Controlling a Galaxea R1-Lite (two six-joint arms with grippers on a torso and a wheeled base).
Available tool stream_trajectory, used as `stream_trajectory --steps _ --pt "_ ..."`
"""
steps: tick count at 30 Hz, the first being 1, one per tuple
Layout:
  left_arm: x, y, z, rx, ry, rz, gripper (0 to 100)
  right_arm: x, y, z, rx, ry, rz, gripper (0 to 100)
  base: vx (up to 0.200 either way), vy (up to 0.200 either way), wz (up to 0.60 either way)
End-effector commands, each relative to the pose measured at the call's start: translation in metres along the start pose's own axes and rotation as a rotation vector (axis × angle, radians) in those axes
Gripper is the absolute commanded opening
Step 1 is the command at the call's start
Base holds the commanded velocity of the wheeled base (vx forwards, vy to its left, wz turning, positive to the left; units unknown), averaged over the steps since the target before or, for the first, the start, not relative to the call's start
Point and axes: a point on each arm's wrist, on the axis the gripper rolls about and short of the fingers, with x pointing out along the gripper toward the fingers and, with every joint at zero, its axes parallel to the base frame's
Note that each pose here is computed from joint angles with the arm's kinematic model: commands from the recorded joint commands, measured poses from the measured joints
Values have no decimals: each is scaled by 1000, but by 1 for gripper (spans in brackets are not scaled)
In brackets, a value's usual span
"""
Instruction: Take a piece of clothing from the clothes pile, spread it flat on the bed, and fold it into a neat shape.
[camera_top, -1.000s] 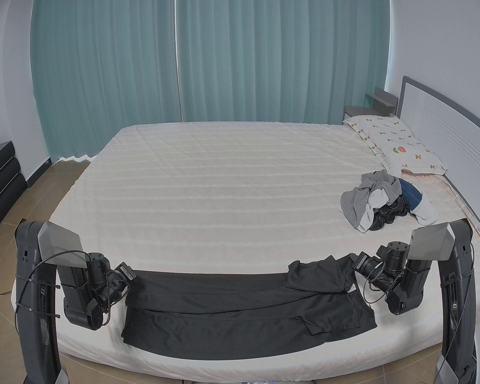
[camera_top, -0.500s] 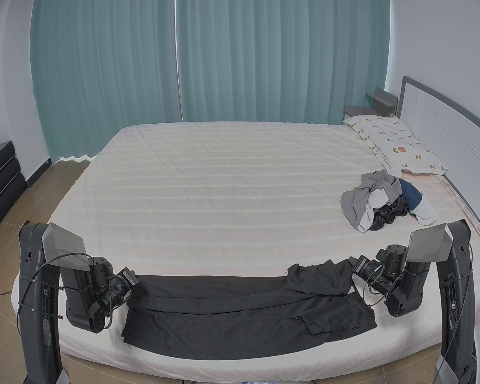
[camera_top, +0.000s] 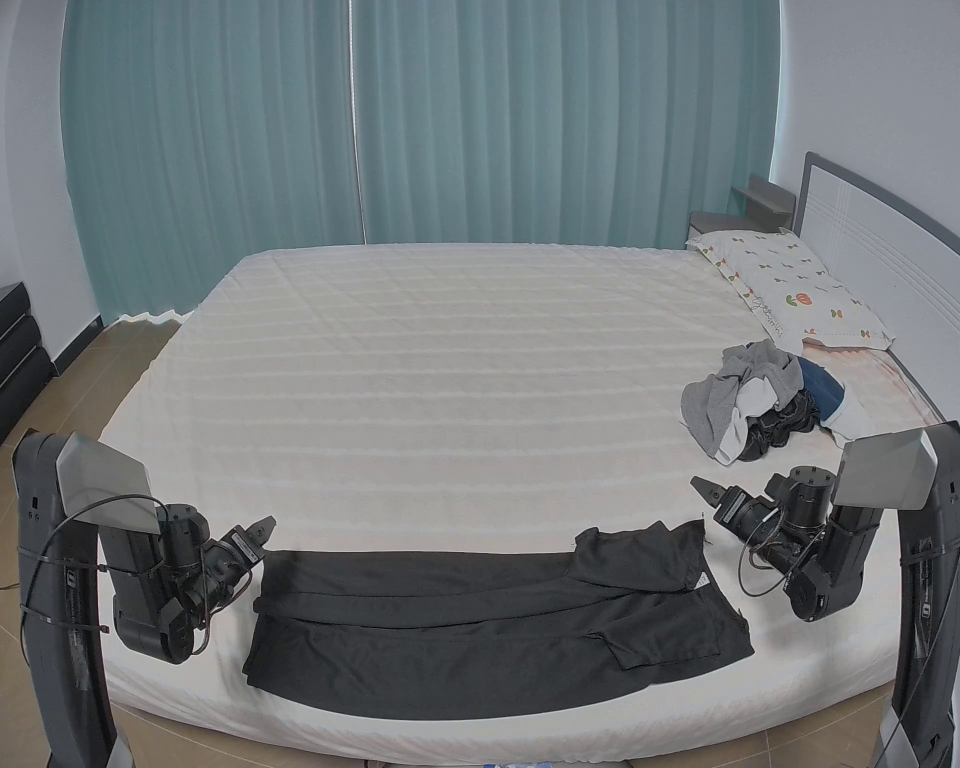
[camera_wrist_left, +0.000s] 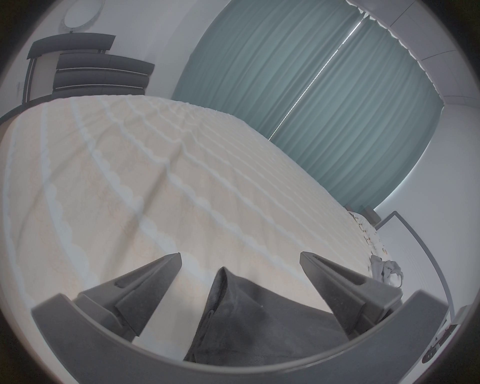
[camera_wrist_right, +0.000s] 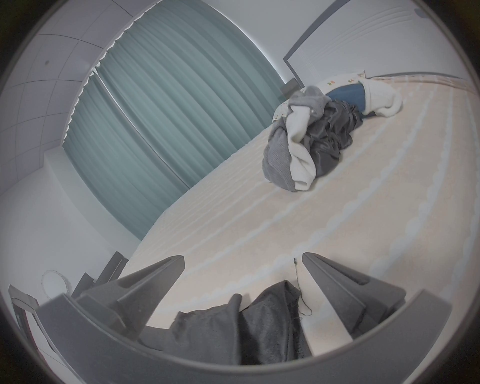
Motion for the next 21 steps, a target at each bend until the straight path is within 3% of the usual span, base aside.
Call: stream_trajectory --steps 1,5,12,15,17,21 --pt "-14 -12 19 0 -57 -37 100 -16 20 19 -9 -36 33 100 0 0 0" --pt "-26 -18 22 3 -53 -43 100 -35 27 23 -12 -25 25 100 0 0 0" --pt "-80 -21 5 -55 63 -13 100 -82 44 -8 50 135 11 100 0 0 0" --pt "-90 -21 0 -113 92 -3 100 -96 57 -13 93 170 31 100 -200 0 0" --pt "-98 -18 -5 -179 129 22 100 -116 70 -27 101 253 46 100 -200 0 0" --pt "-97 -14 -10 -195 150 40 100 -128 73 -48 132 353 34 100 -200 0 0"
